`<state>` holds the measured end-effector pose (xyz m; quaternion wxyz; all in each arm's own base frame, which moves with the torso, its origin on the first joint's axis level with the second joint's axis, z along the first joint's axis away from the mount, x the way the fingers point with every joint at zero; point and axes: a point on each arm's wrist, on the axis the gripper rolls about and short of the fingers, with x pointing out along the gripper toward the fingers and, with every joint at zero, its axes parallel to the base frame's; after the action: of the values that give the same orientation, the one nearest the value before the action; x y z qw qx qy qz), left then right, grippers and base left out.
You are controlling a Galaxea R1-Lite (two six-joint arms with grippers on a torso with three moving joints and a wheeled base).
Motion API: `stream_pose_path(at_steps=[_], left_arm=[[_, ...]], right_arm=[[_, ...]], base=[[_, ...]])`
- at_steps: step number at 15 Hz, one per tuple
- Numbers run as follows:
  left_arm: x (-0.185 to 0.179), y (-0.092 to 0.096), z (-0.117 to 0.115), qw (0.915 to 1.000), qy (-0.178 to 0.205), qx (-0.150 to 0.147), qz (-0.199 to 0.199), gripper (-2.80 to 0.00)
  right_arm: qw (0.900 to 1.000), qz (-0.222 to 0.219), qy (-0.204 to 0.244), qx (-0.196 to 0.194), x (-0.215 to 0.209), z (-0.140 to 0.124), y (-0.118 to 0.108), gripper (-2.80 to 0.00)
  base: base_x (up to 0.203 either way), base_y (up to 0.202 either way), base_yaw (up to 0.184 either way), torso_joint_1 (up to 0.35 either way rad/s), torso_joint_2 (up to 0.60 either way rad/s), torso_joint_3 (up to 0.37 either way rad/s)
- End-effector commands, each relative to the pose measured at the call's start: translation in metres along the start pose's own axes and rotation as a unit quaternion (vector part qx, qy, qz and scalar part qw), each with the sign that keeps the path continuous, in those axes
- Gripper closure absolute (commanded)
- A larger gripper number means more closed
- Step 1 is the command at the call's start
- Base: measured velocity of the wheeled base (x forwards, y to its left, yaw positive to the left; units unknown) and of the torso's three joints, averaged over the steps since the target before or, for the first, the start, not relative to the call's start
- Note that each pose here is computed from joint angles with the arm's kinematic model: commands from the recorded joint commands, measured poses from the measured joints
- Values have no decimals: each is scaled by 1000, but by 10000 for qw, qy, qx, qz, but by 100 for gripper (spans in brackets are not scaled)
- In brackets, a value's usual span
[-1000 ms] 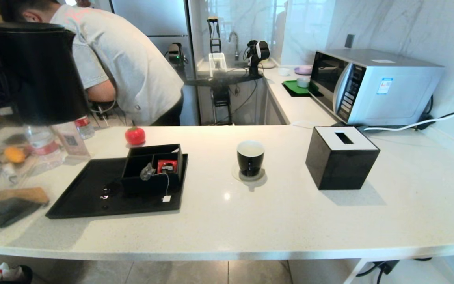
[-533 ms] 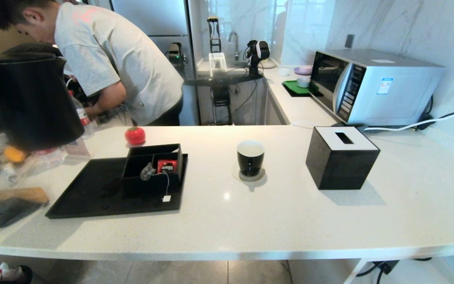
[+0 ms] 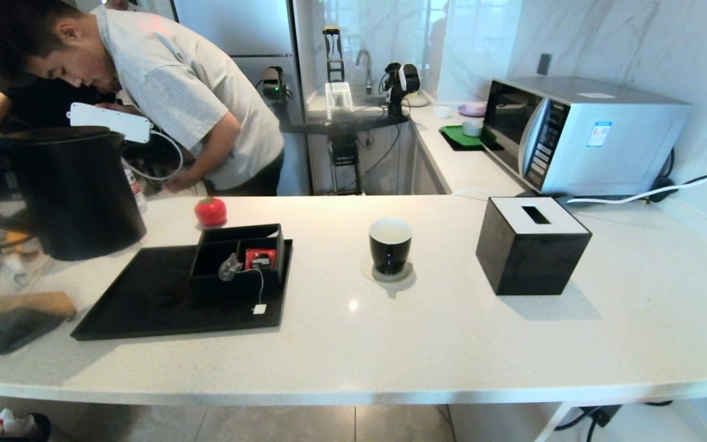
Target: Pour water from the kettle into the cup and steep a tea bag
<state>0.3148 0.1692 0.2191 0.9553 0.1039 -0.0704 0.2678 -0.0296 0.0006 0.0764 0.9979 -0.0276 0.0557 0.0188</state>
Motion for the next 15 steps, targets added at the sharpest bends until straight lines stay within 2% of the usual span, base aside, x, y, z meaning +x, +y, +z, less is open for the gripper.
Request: stream_pose_path(at_steps=[1,5,9,13,15], left_arm=[[12,-8,-30,9997,234,12,-62,0],[21,-18,-62,9995,289,0,-134,0],[18,-37,-86,9987,387,-16,-340,0],[12,-56,-97,9977,343,-181,-550,0],[10,-59,-102,9975,321,-256,-568,0]], right_arm=[[10000,4,12,-6,0,0,0,0],[10000,5,12,-6,0,0,0,0],[10000,5,12,1,0,0,0,0],[10000,5,12,-6,0,0,0,0],[10000,5,12,-6,0,0,0,0]], base=[[0,0,0,0,0,0],[0,0,0,0,0,0],[0,0,0,0,0,0],[0,0,0,0,0,0],[0,0,0,0,0,0]])
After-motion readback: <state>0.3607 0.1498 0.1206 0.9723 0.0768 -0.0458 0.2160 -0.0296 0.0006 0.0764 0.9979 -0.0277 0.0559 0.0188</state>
